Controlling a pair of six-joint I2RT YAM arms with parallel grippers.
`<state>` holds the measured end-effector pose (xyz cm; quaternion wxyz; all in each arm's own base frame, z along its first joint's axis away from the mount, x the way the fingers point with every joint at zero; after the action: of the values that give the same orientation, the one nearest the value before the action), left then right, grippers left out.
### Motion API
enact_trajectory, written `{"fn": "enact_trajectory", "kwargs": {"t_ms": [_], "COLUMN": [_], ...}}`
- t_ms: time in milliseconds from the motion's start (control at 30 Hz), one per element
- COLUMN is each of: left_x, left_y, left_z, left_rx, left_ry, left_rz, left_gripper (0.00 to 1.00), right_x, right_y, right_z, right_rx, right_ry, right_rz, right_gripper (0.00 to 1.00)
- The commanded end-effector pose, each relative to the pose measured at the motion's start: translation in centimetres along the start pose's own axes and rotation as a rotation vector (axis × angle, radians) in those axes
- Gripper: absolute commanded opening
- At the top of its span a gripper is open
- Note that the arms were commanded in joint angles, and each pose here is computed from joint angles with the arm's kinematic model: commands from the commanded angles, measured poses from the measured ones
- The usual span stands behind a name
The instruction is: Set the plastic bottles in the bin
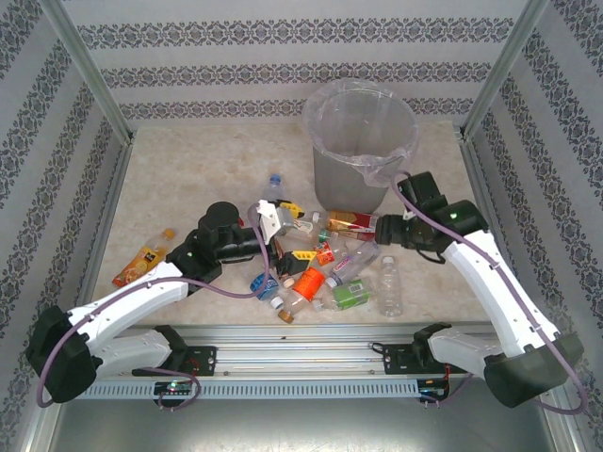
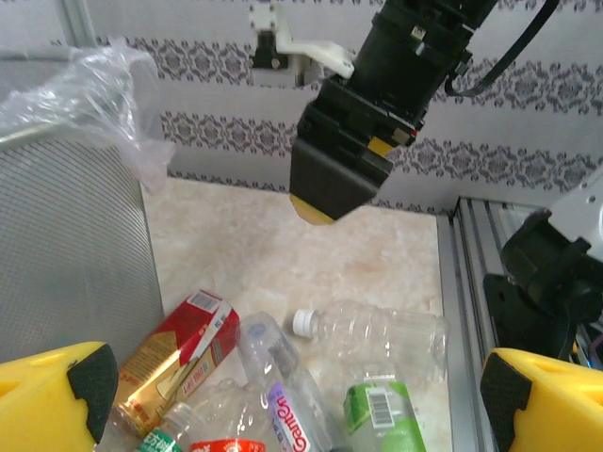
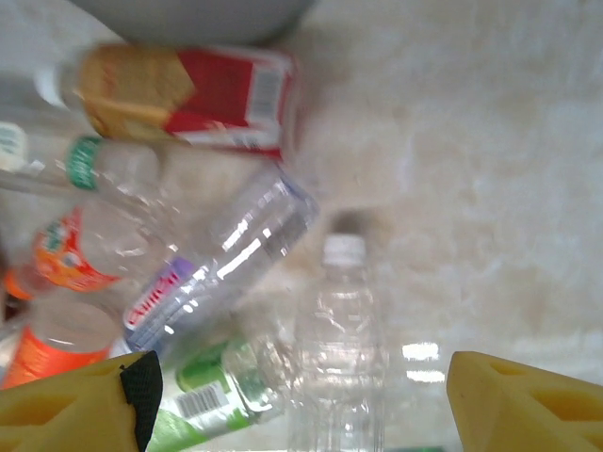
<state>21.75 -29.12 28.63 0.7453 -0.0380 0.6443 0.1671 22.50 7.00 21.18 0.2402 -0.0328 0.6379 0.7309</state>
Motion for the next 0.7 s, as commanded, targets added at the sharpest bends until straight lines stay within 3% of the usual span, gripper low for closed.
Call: {"fn": "enact_trajectory", "kwargs": {"t_ms": [0, 267, 667], "left_x": [0.4, 2.4, 3.0], "left_y": [-0.7, -2.2, -2.8], "left_z": [-1.5, -2.0, -2.5], "left_rx": [0.08, 0.085, 0.096], "left_ry": [-0.04, -0.038, -0.039], "left_rz": [0.052, 0.139, 0.161], "left_gripper": [1.0, 1.0, 1.0], "right_x": [1.5, 4.3, 7.1], "right_y": [-1.7, -6.1, -10.2], "right_z": [-0.7, -2.6, -3.7], "right_rx": [0.002, 0.092, 0.16], "right_ry": [-0.078, -0.121, -0.14], "right_rz": [0.032, 0.12, 0.248], "right_gripper": [0.8, 0.8, 0.8]}}
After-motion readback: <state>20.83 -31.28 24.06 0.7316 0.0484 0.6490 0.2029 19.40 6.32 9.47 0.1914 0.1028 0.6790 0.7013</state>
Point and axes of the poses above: each hand's point on the last joint's axis, 136 mm out from that joint toward the fingers, its own y axis back along the fingers, its own z axis along the line the jaws close on, x = y × z, the point moved 2 cm from there along y, back along the fingers, and after that the axes turned 9 degrees about -y, right-handed, at the moved point
